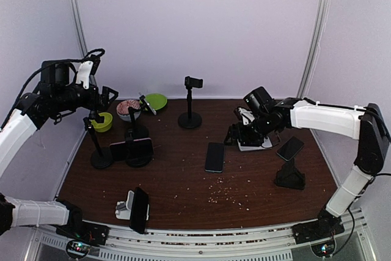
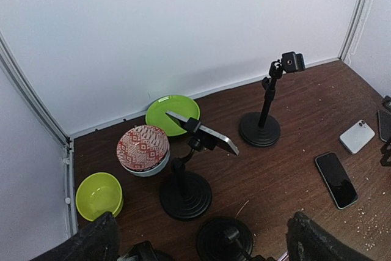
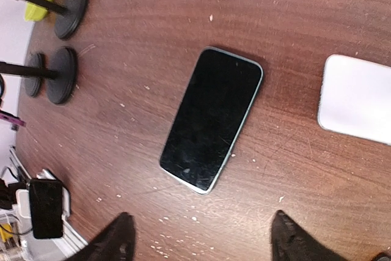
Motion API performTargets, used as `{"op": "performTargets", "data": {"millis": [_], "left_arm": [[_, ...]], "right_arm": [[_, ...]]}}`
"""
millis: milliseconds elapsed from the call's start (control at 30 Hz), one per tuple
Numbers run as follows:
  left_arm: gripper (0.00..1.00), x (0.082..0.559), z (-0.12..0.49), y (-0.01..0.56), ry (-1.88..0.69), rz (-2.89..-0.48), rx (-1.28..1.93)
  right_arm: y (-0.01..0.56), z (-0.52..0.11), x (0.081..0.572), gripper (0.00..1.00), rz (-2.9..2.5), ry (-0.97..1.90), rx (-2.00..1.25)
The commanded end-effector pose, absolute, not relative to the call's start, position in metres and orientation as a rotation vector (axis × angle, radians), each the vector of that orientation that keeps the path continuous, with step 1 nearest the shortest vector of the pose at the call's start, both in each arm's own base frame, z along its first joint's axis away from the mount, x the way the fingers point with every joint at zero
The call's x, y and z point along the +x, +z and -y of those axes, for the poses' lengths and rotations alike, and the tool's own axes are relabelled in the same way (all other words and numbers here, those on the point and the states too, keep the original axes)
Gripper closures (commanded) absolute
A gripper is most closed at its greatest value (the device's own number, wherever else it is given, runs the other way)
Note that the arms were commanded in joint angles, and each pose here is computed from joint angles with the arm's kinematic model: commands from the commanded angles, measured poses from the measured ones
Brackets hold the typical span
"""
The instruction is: Remove the phone from the phone stand
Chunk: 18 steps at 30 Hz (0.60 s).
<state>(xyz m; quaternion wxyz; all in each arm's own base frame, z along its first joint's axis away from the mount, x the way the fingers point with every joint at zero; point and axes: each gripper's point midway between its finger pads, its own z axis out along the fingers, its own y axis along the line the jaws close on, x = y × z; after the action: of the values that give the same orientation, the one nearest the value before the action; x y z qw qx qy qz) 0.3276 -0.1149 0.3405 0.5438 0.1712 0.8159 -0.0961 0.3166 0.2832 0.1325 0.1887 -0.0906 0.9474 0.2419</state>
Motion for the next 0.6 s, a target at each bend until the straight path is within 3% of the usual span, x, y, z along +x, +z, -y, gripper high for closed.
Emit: {"op": "performTargets", "data": {"millis": [0,100,567], "left_arm": [[0.02,0.327,0.127,0.347,-0.24,-1.884,0.471],[0.02,0.318,0.143,0.341,-0.219,-1.91,0.537],[0.08,0.229,0.164,0.297,-0.398,-2.28,0.551]], "right_arm": [[0.16,-0.282,0.316,0.17,-2.54,0.69,-0.294],[0.176,-0.282,0.313,0.0,-2.48,0.719,-0.312],[0.199,-0.288,0.307,0.0,-2.317,0.843,-0.311]]}}
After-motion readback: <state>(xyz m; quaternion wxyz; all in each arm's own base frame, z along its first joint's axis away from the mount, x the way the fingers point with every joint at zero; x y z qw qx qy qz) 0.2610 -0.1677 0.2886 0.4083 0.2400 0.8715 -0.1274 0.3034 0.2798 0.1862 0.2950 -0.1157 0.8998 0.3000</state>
